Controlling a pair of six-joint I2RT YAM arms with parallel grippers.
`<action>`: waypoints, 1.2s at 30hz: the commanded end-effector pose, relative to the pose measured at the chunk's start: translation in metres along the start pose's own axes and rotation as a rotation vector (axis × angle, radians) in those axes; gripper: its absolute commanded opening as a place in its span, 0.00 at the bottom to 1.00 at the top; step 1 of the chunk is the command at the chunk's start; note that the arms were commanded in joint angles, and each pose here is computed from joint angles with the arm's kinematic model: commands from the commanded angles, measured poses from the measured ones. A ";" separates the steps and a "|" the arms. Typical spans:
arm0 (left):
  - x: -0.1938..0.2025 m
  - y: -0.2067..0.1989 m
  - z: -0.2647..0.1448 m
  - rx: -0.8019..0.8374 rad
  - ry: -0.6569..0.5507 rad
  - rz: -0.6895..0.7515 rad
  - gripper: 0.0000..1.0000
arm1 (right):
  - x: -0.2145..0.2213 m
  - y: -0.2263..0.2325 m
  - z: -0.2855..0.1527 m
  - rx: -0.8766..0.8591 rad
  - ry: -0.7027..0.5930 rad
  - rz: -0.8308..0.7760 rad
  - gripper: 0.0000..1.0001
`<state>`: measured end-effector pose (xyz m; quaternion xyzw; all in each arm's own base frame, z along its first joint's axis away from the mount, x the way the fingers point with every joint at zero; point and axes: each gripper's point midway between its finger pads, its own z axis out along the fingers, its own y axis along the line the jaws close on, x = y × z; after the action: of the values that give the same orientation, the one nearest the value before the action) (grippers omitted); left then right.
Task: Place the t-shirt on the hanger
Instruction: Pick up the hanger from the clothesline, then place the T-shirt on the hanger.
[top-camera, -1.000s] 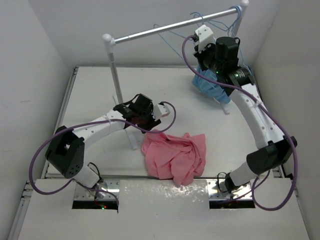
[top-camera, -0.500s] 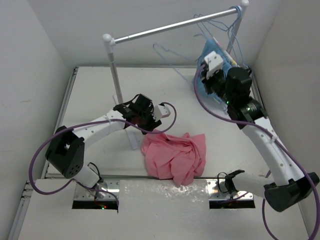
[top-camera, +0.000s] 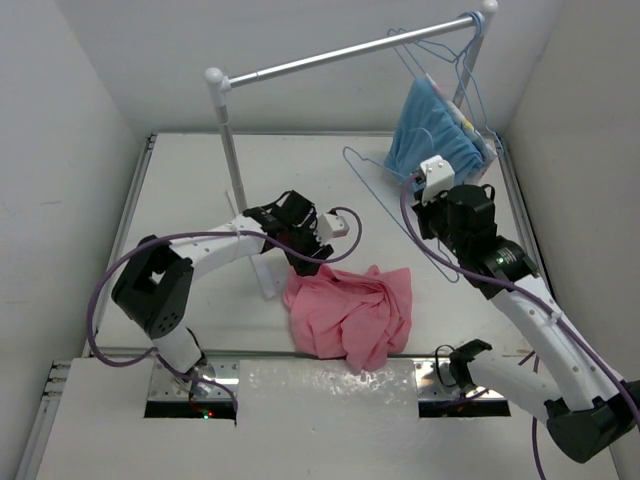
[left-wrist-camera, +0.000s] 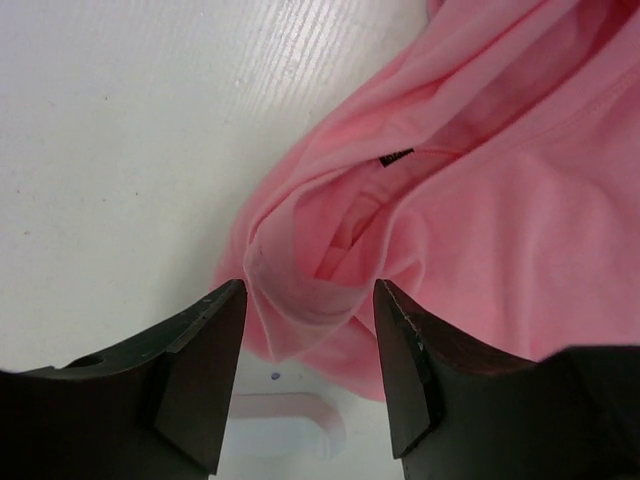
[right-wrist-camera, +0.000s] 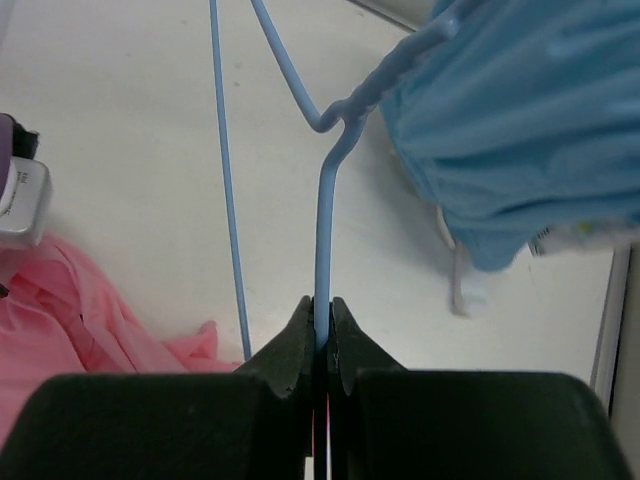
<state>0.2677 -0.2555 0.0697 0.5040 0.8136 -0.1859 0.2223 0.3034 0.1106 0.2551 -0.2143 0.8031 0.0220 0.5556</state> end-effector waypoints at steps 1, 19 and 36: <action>-0.025 0.008 0.010 -0.062 -0.051 0.007 0.51 | 0.018 -0.018 -0.017 0.125 0.057 0.081 0.00; -0.026 0.054 -0.005 -0.327 -0.035 0.005 0.00 | 0.110 0.064 -0.096 -0.321 0.373 0.151 0.00; -0.037 0.036 -0.013 -0.238 -0.089 0.050 0.00 | 0.117 0.095 -0.042 -0.425 0.313 0.198 0.00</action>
<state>0.3082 -0.2514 0.0700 0.4826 0.8258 -0.0834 0.2795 0.1716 0.1330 0.1313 -0.2494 0.8968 0.1979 0.3073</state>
